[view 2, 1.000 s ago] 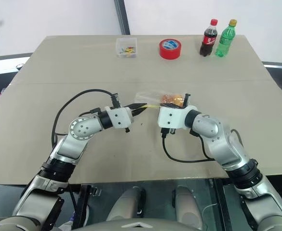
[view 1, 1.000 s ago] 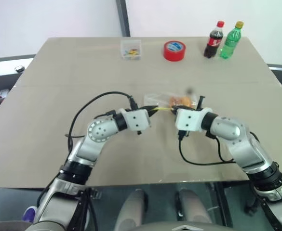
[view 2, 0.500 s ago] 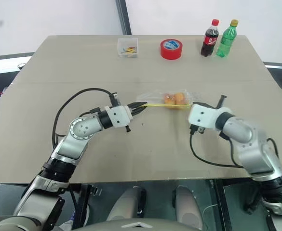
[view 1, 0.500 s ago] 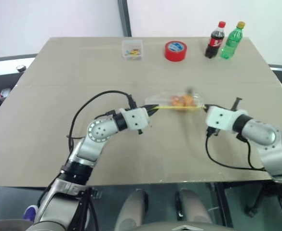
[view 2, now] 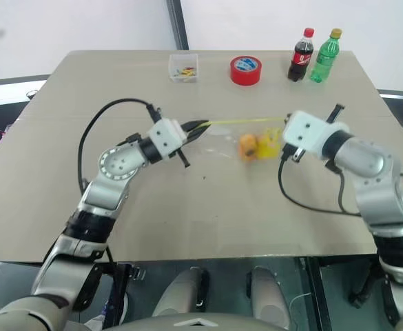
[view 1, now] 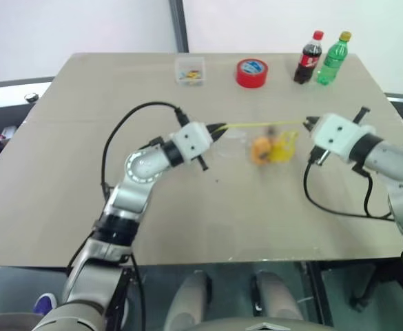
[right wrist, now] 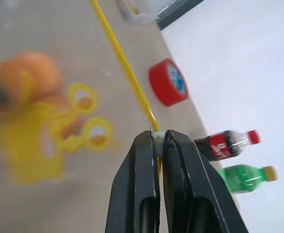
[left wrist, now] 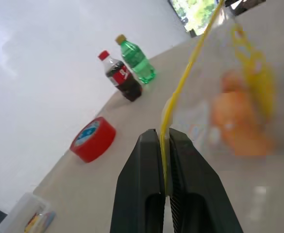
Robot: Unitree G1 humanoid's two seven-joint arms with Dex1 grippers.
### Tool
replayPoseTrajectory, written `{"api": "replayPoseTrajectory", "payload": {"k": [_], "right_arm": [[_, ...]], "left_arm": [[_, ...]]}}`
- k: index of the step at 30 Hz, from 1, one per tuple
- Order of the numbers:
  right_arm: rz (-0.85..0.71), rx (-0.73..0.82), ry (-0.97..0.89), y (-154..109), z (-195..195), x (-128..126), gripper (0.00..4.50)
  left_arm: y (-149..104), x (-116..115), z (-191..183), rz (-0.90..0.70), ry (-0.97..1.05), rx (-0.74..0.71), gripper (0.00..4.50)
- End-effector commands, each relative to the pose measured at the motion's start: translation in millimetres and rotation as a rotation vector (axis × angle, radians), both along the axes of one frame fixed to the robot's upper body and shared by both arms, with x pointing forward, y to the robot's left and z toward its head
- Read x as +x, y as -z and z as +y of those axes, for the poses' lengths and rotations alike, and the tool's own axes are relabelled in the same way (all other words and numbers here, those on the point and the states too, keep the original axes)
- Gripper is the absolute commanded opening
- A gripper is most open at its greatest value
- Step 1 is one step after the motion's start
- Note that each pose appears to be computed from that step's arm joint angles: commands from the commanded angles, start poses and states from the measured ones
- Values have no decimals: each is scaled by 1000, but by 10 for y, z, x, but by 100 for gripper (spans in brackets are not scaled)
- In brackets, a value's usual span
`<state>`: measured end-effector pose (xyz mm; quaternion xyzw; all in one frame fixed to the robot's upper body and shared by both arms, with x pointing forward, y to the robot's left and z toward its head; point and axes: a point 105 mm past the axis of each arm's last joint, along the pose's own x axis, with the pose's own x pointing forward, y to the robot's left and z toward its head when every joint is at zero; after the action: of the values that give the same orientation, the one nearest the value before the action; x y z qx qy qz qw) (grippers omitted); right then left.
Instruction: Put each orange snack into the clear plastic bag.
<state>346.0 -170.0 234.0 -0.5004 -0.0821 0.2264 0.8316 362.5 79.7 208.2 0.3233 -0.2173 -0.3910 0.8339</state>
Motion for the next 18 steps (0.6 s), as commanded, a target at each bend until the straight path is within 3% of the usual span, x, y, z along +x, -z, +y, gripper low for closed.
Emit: {"api": "replayPoseTrajectory", "payload": {"k": [1, 5, 8, 15, 16, 18], "right_arm": [[-113, -6, 122, -237, -291, 153, 12], [-163, 7, 137, -336, -347, 172, 12], [-104, 32, 84, -273, -295, 57, 12], [219, 119, -74, 497, 104, -367, 12], [248, 135, -67, 629, 135, -385, 61], [296, 164, -43, 803, 127, -422, 115]], "left_arm": [[-202, 234, 176, -45, -112, -46, 0], [-348, 338, 195, -88, -133, -55, 0], [-314, 271, 181, -91, -96, -40, 0], [487, -147, 136, 72, 57, 157, 0], [576, -217, 118, 109, 84, 166, 59], [626, -309, 116, 177, 114, 139, 109]]}}
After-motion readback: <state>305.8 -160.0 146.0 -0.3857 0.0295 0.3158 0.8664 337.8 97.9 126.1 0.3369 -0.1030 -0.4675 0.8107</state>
